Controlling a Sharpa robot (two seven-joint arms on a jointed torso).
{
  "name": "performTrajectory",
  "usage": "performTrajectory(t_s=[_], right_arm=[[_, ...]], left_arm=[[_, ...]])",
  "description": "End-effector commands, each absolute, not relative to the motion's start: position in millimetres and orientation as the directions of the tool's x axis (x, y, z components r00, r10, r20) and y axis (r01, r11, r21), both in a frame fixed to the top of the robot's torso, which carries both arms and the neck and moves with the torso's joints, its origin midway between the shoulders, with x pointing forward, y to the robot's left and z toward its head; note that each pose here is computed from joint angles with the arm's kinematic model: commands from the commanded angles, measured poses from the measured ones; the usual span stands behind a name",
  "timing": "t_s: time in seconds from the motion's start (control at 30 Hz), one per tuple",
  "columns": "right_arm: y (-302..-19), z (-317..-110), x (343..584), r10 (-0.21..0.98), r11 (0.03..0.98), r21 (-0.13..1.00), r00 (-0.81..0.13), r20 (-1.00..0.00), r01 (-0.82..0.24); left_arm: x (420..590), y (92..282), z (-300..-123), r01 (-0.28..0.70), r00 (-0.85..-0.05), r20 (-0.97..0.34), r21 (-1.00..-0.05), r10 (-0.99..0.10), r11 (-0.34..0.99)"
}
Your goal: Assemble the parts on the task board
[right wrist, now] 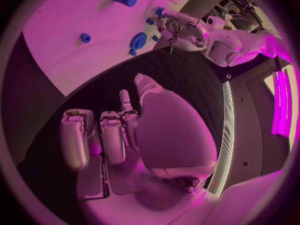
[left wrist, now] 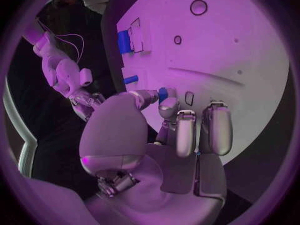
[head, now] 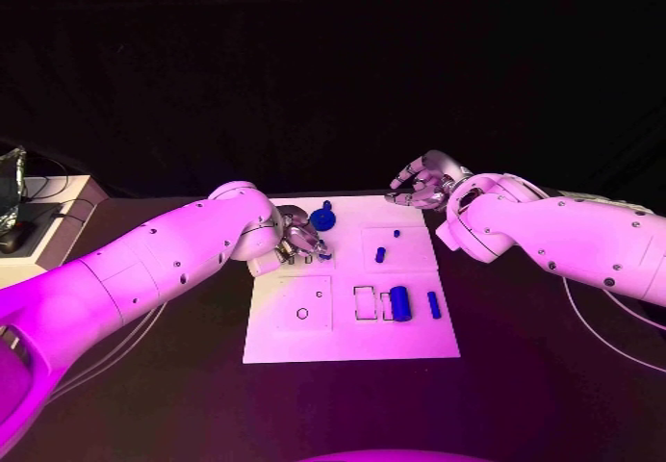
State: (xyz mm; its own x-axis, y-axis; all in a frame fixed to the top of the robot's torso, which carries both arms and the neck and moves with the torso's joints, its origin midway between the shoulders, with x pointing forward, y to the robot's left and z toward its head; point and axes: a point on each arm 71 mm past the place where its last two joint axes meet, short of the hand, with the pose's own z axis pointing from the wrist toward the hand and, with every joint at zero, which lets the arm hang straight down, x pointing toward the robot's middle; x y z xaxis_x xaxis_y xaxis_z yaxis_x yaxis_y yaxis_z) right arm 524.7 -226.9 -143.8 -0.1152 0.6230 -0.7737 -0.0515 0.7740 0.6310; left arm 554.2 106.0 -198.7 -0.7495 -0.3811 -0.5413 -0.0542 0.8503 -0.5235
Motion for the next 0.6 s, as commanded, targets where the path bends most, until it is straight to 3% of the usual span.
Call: performTrajectory(t_s=[0.03,0.6], right_arm=[[-226.8,-145.3,524.6,0.609,0.783,0.620,-0.134,-0.782,-0.054],[-232.1,-147.7,524.6,0.606,0.787,0.616,-0.139,-0.783,-0.040]], left_arm=[[552.8,104.9,-197.3,-0.078,-0.756,-0.503,-0.567,-0.419,0.820],[547.7,126.9,-193.5,-0.088,-0.750,-0.505,-0.563,-0.426,0.822]])
